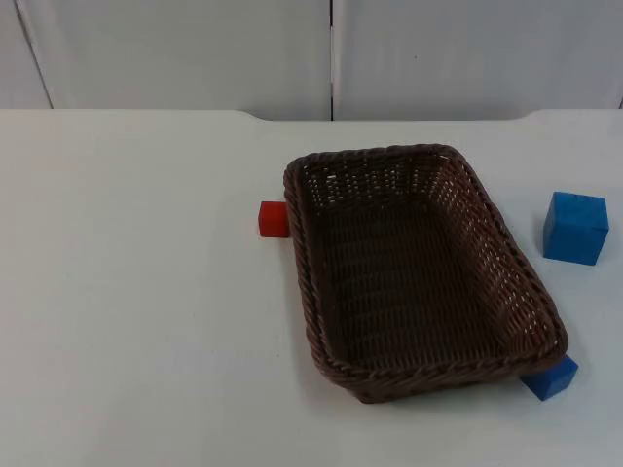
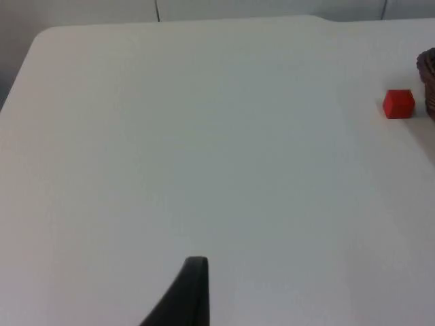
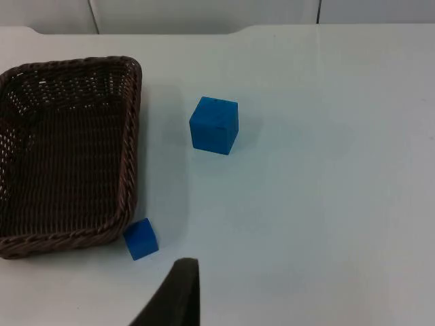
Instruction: Pick up the basket with the left hand and place the largest block into the basket with the right hand.
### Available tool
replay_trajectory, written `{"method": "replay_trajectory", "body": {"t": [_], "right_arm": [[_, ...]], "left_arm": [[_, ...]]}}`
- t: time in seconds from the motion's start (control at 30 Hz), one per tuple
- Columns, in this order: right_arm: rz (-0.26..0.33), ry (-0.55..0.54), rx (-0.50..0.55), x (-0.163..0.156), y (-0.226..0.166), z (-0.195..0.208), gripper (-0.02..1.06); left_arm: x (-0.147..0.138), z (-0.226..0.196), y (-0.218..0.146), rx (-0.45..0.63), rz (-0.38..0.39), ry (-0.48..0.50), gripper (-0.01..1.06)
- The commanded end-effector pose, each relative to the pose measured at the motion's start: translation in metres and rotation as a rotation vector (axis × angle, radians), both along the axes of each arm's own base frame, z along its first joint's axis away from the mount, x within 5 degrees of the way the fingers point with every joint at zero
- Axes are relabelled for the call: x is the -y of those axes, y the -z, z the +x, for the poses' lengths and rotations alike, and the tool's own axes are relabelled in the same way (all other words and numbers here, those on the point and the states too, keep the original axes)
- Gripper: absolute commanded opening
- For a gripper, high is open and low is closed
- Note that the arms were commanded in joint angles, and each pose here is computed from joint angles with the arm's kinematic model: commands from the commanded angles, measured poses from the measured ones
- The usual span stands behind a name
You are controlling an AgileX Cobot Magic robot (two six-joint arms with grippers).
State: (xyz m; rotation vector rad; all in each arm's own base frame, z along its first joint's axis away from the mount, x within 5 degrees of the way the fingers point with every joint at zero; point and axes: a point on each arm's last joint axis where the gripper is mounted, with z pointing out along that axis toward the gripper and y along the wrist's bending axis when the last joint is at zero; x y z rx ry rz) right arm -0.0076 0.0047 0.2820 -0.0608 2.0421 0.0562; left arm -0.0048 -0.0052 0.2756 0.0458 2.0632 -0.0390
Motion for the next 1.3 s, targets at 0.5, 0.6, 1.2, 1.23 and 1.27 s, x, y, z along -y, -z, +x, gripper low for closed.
{"method": "replay_trajectory", "body": {"t": [0.5, 0.6, 1.2, 1.23, 1.27], "right_arm": [[-0.010, 0.000, -0.003, 0.000, 0.002, 0.000, 1.05], [-0.010, 0.000, -0.003, 0.000, 0.002, 0.000, 1.05], [-0.010, 0.000, -0.003, 0.000, 0.002, 0.000, 1.05], [-0.010, 0.000, -0.003, 0.000, 0.002, 0.000, 1.05], [-0.010, 0.000, -0.003, 0.000, 0.002, 0.000, 1.05]], "left_arm": [[0.005, 0.022, -0.018, 0.000, -0.069, 0.022, 1.05], [0.005, 0.026, -0.020, 0.016, -0.079, 0.023, 1.05], [0.010, 0.052, -0.025, -0.003, -0.138, 0.053, 1.05], [0.010, 0.055, -0.025, -0.020, -0.141, 0.057, 1.05], [0.010, 0.055, -0.025, -0.020, -0.141, 0.057, 1.05]]}}
